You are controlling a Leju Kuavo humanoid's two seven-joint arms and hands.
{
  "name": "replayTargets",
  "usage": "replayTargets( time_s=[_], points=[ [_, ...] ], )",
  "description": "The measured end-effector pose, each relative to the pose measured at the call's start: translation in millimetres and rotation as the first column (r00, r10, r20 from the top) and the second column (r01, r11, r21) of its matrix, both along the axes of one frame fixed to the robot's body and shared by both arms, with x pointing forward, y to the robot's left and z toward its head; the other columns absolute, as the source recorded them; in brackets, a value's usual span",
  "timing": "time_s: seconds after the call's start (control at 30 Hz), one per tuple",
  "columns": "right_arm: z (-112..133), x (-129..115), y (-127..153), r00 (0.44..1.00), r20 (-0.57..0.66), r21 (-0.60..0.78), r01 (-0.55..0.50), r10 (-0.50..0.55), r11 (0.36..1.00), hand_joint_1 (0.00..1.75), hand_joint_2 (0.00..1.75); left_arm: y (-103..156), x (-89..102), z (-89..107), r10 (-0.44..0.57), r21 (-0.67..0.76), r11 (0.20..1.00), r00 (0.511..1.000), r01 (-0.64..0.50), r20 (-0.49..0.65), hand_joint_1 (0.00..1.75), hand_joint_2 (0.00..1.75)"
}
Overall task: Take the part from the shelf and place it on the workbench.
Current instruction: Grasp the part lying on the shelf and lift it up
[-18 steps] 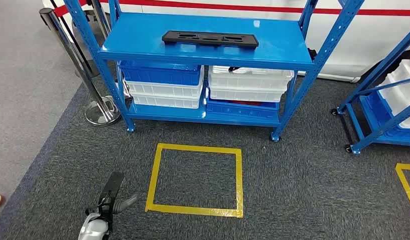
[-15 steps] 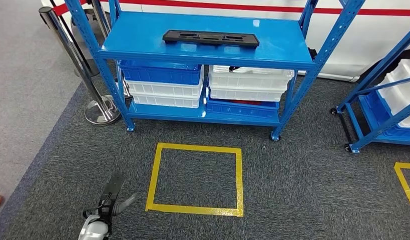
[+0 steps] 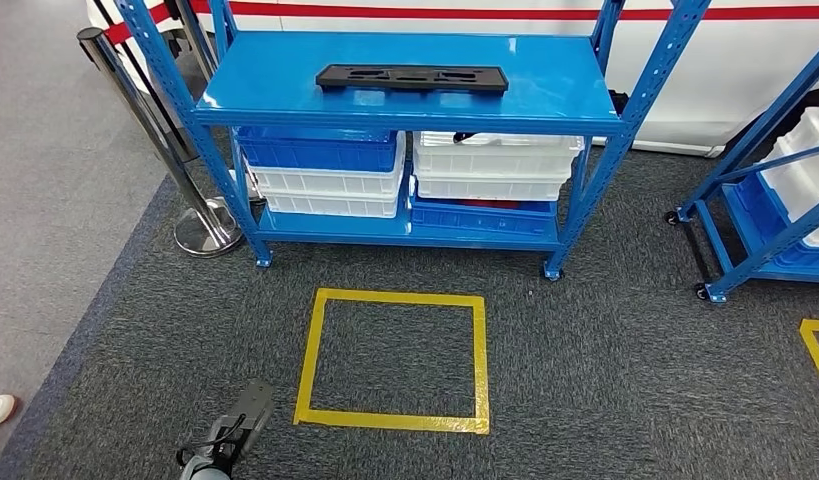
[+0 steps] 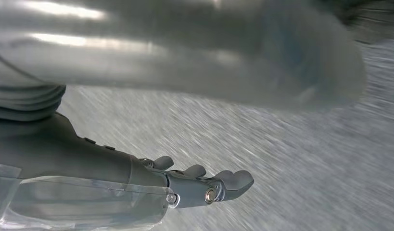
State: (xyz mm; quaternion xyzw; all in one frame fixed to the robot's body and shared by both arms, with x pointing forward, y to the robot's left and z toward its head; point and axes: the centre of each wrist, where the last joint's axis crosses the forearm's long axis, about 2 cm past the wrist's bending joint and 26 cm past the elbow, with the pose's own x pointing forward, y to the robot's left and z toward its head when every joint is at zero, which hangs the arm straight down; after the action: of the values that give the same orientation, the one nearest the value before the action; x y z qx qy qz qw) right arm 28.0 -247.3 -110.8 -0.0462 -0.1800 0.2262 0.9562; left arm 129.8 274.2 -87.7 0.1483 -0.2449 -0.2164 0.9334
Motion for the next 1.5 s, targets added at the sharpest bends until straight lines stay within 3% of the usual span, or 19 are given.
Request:
replayTargets(
  time_s=[0.27,0.5,0.63,0.87,1.0,1.2,1.33,1.5],
  points=[
    [15.9,85.4,14.4,0.946,0.268,-0.034,-0.183,0.185,0.983,0.00,0.00,-13.3,-14.7,-5.7,-0.076,0.017,0.997,0.995,0.077,-0.068,0.00,0.00],
    [43.3,161.4,27.7,0.795,0.480,-0.131,-0.355,0.372,0.926,0.00,0.00,-26.1,-24.0,-8.4,-0.132,0.014,0.991,0.985,0.134,-0.110,0.00,0.00],
    [64.0,201.3,36.3,0.653,0.578,-0.229,-0.445,0.489,0.866,0.00,0.00,-33.3,-29.7,-9.6,-0.159,0.008,0.987,0.979,0.161,-0.130,0.00,0.00],
    [117.7,277.0,52.7,0.311,0.679,-0.475,-0.505,0.665,0.720,0.00,0.00,-46.3,-35.9,-10.3,-0.189,-0.011,0.982,0.970,0.189,-0.151,0.00,0.00],
    [148.7,308.2,63.6,0.109,0.672,-0.610,-0.479,0.733,0.631,0.00,0.00,-48.1,-38.7,-10.8,-0.195,-0.012,0.981,0.968,0.196,-0.160,0.00,0.00],
    [189.2,339.5,71.6,-0.135,0.607,-0.767,-0.358,0.783,0.533,0.00,0.00,-49.5,-43.9,-11.9,-0.183,-0.019,0.983,0.968,0.182,-0.174,0.00,0.00],
    [212.0,354.6,67.0,-0.228,0.566,-0.818,-0.271,0.792,0.506,0.00,0.00,-51.6,-48.1,-12.5,-0.169,-0.026,0.986,0.968,0.167,-0.184,0.00,0.00],
    [234.8,368.0,51.4,-0.282,0.534,-0.845,-0.177,0.797,0.504,0.00,0.00,-51.0,-48.9,-12.7,-0.146,-0.025,0.989,0.972,0.144,-0.184,0.00,0.00]
  ],
)
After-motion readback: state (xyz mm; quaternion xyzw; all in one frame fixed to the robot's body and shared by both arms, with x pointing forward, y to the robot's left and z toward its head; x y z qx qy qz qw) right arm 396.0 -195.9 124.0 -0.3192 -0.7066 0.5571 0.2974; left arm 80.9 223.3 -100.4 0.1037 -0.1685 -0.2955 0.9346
